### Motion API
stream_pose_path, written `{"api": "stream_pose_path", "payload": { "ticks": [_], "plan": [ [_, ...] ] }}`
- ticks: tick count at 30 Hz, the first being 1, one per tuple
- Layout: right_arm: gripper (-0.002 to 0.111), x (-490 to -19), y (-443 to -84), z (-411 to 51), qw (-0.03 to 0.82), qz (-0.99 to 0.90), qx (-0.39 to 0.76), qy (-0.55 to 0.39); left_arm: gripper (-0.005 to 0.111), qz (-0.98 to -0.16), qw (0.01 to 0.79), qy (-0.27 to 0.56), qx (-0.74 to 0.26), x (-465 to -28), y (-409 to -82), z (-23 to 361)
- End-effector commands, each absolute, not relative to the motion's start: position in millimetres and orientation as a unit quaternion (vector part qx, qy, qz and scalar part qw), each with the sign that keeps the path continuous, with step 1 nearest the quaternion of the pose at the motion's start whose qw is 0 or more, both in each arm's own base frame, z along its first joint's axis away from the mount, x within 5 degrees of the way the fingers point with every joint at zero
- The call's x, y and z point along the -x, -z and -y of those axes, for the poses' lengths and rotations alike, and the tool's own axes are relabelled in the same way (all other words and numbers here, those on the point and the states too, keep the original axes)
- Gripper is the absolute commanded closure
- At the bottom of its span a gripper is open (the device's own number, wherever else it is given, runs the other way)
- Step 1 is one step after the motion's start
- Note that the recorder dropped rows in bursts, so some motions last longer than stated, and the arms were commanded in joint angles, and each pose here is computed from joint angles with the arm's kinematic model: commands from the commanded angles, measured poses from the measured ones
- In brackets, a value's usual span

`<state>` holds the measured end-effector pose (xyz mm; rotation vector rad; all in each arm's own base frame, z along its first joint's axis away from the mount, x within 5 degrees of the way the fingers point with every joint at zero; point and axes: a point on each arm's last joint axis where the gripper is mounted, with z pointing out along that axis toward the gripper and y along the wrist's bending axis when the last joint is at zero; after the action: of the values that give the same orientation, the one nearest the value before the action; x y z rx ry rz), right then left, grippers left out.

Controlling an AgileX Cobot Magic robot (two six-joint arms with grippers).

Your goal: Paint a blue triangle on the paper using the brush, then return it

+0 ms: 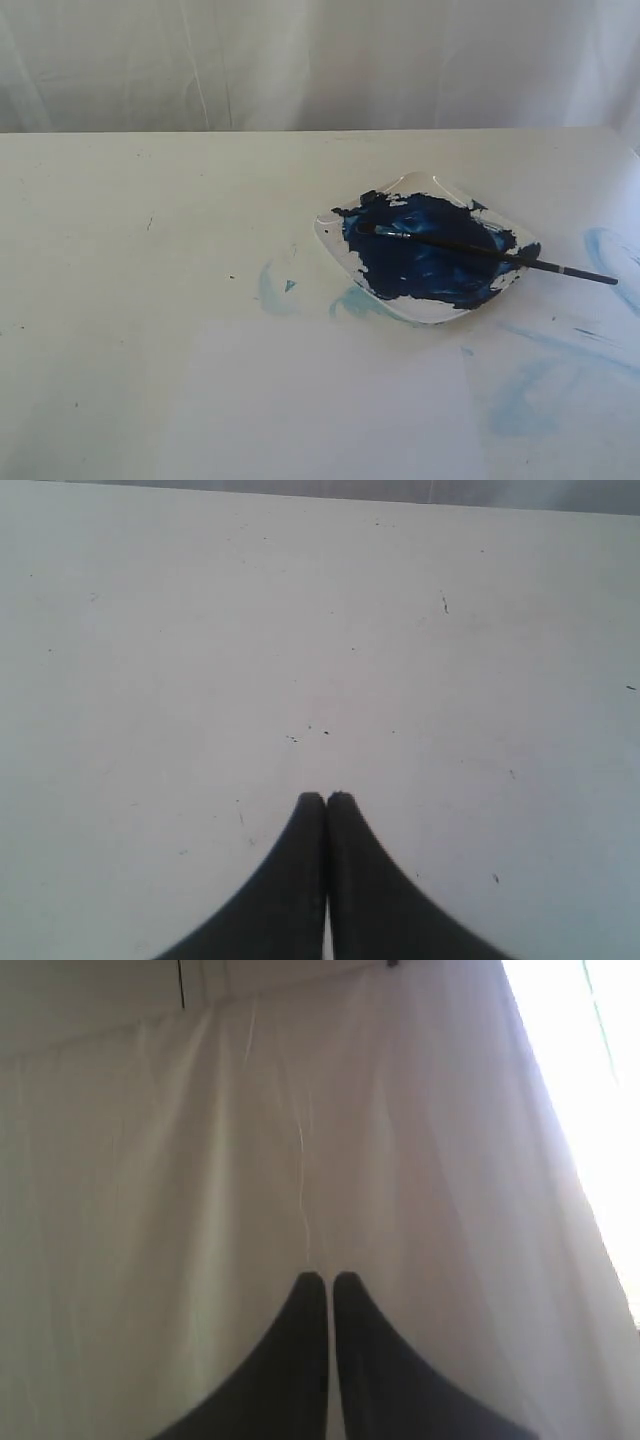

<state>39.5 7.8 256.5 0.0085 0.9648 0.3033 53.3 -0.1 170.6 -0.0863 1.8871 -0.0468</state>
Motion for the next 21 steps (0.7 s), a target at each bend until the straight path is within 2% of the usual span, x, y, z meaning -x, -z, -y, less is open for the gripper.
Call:
{"api": "stream_pose_path", "payload": {
  "ticks": [1, 3, 5, 9, 13, 17, 21],
  "plan": [
    [0.105, -35.6, -263.6, 2.0, 0.88, -0.414, -0.091, -0.215, 0.107, -0.807, 0.589, 0.025, 0.036, -53.2, -170.9, 0.5],
    [0.105, -34.8, -263.0, 17.0, 0.842, -0.362, -0.228, -0.328, 0.107, -0.807, 0.589, 0.025, 0.036, -53.2, -170.9, 0.5],
    [0.105, -39.3, -255.3, 22.5, 0.788, -0.359, -0.311, -0.392, 0.107, -0.807, 0.589, 0.025, 0.036, -53.2, -170.9, 0.5],
    [0.105, -50.4, -261.2, 18.1, 0.76, -0.388, -0.32, -0.411, 0.107, -0.807, 0.589, 0.025, 0.036, -53.2, -170.9, 0.5],
    [0.105, -70.2, -292.2, 11.6, 0.759, -0.417, -0.298, -0.402, 0.107, -0.807, 0.589, 0.025, 0.036, -53.2, -170.9, 0.5],
    [0.105, -108.8, -334.0, -1.4, 0.78, -0.469, -0.221, -0.35, 0.107, -0.807, 0.589, 0.025, 0.036, -53.2, -170.9, 0.5],
    [0.105, -155.1, -347.7, -14.7, 0.758, -0.533, -0.182, -0.33, 0.107, -0.807, 0.589, 0.025, 0.036, -53.2, -170.9, 0.5]
  ]
}}
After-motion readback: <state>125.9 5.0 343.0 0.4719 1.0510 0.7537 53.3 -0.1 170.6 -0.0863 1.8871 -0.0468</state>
